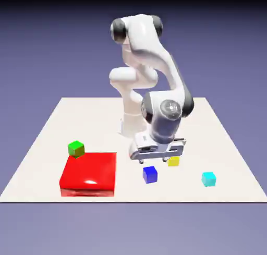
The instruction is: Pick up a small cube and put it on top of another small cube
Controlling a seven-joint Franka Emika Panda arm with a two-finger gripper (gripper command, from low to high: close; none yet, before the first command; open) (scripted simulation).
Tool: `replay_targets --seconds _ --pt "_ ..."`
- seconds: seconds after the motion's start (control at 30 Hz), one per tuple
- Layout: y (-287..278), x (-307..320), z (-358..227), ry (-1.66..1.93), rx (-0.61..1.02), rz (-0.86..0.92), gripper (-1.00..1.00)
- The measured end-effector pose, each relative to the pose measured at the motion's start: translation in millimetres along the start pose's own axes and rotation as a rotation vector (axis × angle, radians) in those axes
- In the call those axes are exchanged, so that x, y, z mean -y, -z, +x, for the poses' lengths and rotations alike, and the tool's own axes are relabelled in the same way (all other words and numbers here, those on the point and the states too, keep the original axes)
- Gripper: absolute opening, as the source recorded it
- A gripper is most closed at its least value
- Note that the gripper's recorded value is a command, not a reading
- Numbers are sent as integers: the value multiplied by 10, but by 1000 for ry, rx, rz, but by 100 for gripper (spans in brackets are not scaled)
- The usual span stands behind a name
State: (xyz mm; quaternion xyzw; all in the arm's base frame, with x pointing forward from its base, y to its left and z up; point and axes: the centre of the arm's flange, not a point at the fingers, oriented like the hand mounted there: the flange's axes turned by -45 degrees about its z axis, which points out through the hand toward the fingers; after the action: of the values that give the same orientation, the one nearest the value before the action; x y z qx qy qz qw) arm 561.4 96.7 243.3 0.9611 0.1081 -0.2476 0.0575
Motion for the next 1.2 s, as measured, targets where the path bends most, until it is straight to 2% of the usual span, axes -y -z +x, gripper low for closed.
replay_targets --seconds 0.6,0.87,0.9,1.2 --pt "-1369 291 719 78 790 -7 0" --pt "-1871 286 493 79 807 -8 0" --pt "-1920 286 462 80 807 -7 -100" --pt "-1411 338 707 82 810 -8 -100"
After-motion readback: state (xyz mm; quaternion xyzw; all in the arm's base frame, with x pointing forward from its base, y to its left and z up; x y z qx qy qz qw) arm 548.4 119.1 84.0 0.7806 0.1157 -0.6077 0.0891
